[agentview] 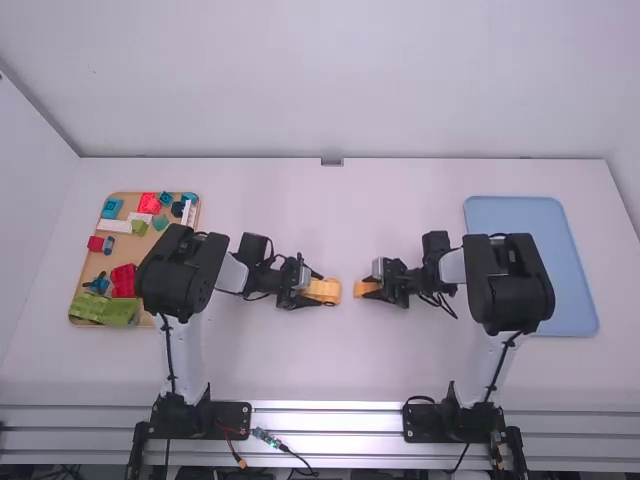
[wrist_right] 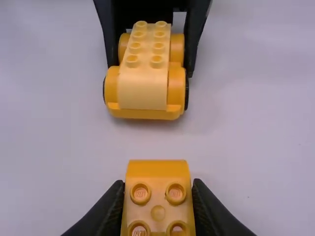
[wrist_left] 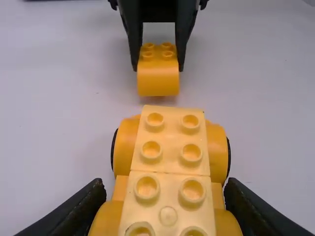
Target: Assemble lego blocks to make yellow taxi
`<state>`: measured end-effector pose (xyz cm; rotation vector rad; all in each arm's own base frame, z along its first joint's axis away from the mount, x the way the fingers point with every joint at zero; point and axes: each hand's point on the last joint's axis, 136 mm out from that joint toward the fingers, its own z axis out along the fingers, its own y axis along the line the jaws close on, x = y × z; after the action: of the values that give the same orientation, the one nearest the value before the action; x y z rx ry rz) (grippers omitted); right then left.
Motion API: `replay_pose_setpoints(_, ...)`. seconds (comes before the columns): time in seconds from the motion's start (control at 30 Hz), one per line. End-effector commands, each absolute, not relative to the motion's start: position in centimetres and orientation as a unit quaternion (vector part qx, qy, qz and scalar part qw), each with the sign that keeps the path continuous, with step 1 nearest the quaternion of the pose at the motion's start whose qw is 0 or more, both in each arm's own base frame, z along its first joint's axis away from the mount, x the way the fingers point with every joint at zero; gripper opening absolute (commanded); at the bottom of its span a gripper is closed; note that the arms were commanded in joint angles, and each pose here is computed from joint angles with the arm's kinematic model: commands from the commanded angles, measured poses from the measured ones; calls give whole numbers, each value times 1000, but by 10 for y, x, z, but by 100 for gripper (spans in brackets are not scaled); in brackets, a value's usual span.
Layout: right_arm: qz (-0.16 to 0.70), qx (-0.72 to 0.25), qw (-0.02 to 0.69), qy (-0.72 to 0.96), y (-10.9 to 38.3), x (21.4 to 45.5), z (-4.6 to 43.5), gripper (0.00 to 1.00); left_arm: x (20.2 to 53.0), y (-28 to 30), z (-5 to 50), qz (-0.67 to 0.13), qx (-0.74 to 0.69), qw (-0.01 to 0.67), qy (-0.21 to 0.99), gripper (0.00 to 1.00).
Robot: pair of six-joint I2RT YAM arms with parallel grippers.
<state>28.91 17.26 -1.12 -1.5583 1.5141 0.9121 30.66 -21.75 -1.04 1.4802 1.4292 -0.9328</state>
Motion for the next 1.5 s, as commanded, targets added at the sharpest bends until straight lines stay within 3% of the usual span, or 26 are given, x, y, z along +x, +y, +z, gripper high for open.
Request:
replay_pose_setpoints(0.0,369,-609,385,587,180,294,-6,9,301,-219,-16,-381,586,415,582,61)
replay_pose_setpoints(0.67,365,-650,394,538,215,292,47,8,308,-216,-21,-364,577,410,605,56)
replay_pose_setpoints(1.0,360,-650,385,547,241,294,46,4,307,-211,-31,-349,576,395,625,52)
replay_pose_setpoints(1.47,363,-629,407,554,256,293,44,2,314,-208,-31,-322,555,420,642,54)
